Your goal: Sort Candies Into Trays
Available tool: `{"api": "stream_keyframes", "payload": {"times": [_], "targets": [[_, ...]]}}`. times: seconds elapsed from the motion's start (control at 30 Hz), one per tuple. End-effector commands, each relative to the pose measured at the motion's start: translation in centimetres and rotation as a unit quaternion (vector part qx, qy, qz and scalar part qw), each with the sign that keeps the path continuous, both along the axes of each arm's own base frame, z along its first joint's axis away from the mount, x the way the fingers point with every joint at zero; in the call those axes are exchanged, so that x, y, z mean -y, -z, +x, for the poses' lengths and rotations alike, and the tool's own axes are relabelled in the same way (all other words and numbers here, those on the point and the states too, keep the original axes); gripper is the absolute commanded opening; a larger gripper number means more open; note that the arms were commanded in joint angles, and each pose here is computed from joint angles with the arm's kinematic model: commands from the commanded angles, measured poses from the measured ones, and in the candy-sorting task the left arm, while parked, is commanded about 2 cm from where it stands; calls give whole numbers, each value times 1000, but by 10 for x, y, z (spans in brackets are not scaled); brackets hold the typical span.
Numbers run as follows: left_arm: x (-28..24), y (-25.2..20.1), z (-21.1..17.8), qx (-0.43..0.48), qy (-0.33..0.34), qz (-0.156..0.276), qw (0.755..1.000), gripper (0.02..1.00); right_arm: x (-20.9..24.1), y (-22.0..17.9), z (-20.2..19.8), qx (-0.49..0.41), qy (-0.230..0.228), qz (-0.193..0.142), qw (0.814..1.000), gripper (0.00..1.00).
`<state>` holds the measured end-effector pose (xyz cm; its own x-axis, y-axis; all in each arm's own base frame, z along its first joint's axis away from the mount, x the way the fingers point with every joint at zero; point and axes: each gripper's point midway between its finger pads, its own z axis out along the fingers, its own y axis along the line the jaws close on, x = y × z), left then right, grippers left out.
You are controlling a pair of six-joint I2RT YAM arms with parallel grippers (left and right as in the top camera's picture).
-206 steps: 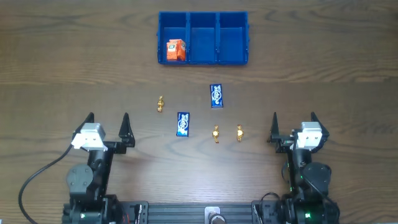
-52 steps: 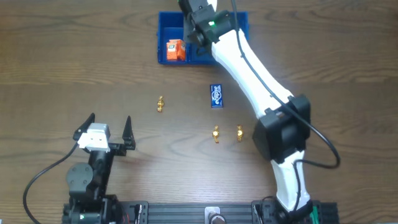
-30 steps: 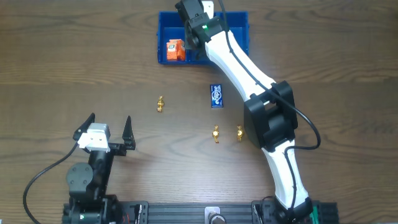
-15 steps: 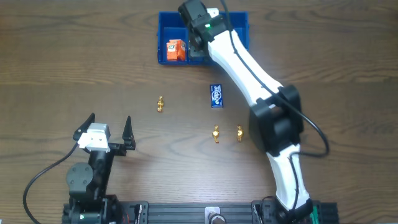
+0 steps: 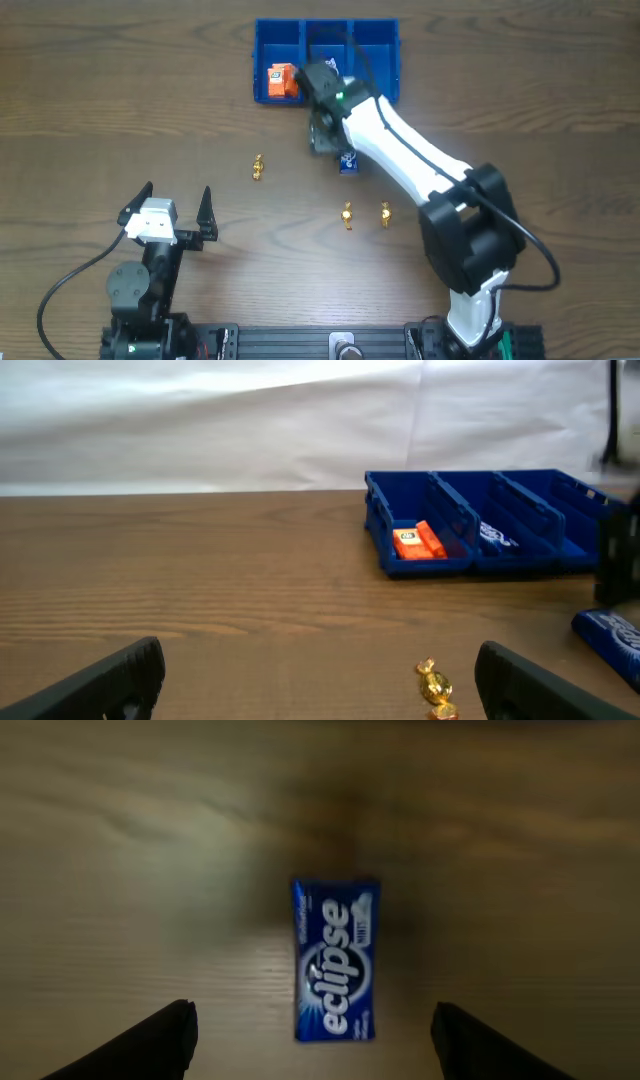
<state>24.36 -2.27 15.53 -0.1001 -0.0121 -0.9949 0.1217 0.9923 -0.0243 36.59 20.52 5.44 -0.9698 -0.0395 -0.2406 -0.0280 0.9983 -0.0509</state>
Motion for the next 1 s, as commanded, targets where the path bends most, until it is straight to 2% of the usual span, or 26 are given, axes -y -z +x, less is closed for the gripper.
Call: {"api": "stream_keyframes", "payload": {"times": [0.03, 0.23, 0.53, 0.63, 0.73, 0.8, 0.93, 1.0], "targets": [[3, 15, -1, -22, 10, 3, 1000, 998, 10, 25, -12, -25, 19, 12, 999, 776], [3, 15, -1, -22, 10, 3, 1000, 998, 14, 42, -15, -38, 21, 4, 999, 772], [3, 15, -1, -22, 10, 3, 1000, 998, 16, 62, -11, -53, 30, 10, 998, 691], [3, 15, -1, -22, 10, 3, 1000, 998, 16, 63, -10, -51, 30, 11, 998, 612], [3, 15, -1, -22, 10, 3, 1000, 996, 15, 63, -8, -48, 30, 14, 998, 432], [3, 15, -1, -22, 10, 3, 1000, 998, 14, 63, -8, -47, 30, 14, 998, 347], [3, 15, -1, -22, 10, 3, 1000, 998, 14, 63, -8, -47, 31, 14, 998, 253], [3, 15, -1, -22, 10, 3, 1000, 998, 12, 60, -8, -44, 34, 17, 998, 240]]}}
